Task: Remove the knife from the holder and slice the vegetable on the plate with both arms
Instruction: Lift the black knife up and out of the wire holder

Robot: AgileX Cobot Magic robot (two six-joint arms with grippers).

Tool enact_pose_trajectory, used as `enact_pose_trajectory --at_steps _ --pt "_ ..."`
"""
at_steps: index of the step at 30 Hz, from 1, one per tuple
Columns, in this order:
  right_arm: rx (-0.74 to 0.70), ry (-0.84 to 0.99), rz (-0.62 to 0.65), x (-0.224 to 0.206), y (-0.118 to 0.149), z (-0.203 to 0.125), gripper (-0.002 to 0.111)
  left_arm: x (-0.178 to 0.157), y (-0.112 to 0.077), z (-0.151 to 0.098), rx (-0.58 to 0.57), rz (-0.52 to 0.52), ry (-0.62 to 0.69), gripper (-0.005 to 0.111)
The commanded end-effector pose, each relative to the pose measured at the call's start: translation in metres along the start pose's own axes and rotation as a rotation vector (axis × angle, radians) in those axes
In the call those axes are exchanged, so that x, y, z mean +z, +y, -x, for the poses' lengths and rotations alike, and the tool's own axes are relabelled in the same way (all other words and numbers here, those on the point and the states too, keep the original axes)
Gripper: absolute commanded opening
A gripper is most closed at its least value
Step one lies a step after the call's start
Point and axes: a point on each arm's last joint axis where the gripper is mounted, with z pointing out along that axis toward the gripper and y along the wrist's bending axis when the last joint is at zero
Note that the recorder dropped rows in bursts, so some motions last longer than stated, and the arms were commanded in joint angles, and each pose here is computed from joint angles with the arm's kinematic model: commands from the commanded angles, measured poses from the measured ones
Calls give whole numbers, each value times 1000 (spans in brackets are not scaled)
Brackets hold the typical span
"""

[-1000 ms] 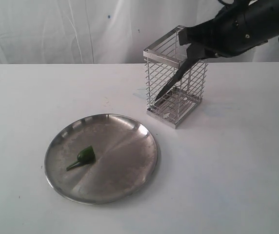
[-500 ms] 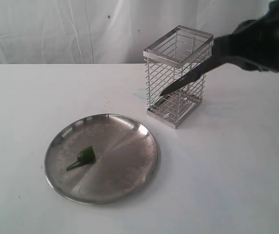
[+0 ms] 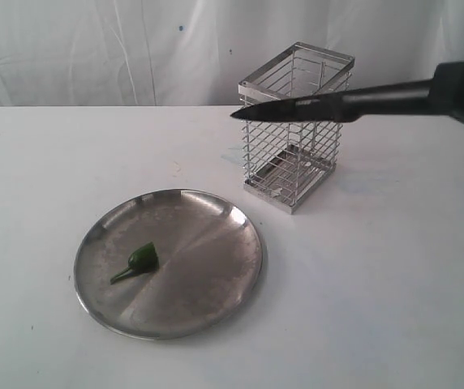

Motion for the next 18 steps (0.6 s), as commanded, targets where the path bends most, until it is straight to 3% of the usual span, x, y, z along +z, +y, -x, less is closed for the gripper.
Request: enact_pose_trajectory --at_steps 1,5,6,8,9,11,16,18 --pt "-10 8 34 -4 2 -12 0 0 0 -1 -11 -3 -5 0" --pt "43 11 20 -2 -2 -23 0 0 0 0 -13 -3 -8 0" --pt "56 15 22 -1 -2 -25 0 0 0 2 -71 -4 -31 0" --pt "77 15 23 0 -3 -28 0 0 -1 8 -298 -25 -97 0" --pt "93 10 25 1 -4 -29 0 -1 0 14 -465 -42 -158 0" --pt "114 2 28 1 -4 -29 0 -2 1 18 -631 -57 -212 0" --pt "116 -3 55 2 -2 -30 0 -4 5 27 -699 -60 -318 0" --pt "109 -13 77 2 0 -29 0 -3 1 20 -729 -71 -218 0"
